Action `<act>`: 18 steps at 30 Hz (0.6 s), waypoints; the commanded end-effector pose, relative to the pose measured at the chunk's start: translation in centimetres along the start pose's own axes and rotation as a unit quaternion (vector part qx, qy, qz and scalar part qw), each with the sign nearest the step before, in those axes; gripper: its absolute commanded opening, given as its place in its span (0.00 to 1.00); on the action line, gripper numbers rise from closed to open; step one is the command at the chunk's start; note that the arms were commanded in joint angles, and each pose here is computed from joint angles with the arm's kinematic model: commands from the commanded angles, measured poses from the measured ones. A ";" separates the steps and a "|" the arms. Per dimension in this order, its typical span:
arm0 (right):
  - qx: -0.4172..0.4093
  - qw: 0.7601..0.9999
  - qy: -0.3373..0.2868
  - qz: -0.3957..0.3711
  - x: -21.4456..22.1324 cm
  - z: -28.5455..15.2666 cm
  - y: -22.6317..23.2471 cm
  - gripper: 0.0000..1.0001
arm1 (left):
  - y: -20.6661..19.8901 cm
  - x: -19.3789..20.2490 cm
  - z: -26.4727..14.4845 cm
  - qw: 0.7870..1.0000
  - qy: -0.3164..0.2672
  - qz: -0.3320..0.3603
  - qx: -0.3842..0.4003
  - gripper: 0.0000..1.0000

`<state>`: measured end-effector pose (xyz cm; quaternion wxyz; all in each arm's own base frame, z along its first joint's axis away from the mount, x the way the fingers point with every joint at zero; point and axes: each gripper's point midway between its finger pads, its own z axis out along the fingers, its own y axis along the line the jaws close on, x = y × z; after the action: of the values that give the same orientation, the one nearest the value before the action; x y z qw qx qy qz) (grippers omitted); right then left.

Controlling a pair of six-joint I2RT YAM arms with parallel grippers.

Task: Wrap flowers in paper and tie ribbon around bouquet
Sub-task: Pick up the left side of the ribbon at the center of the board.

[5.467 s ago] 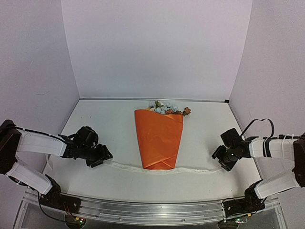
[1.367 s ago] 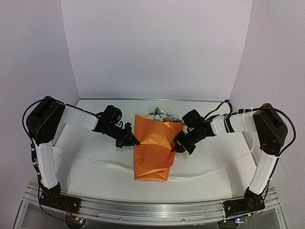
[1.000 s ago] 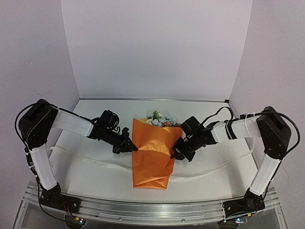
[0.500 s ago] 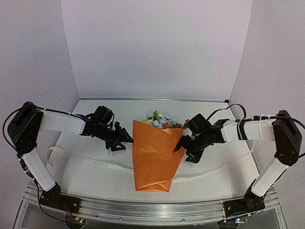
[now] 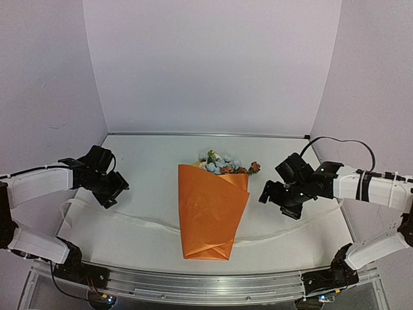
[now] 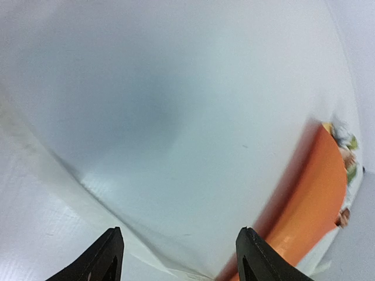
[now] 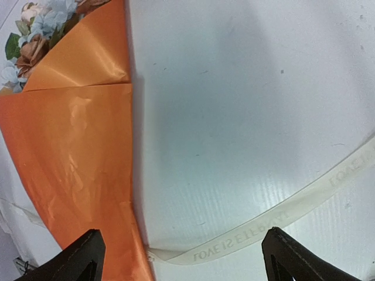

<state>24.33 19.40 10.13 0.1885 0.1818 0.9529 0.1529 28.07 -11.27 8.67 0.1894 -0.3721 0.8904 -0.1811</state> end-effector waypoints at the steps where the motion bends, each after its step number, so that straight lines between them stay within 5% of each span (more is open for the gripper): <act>1: 0.052 0.997 -0.057 -0.008 -1.0 -0.7 -3.9 0.97 | 6.4 -2.5 -0.4 0.991 -0.068 -0.053 -0.102 0.68; 18: 0.061 0.988 -0.137 0.030 -1.2 -2.4 -10.1 0.92 | 10.2 -5.4 3.2 0.971 -0.089 -0.072 -0.211 0.62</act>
<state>21.53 10.70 9.21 0.2889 0.2182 0.9282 0.0862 25.06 -1.89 1.61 0.1514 -0.4813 0.8631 0.0219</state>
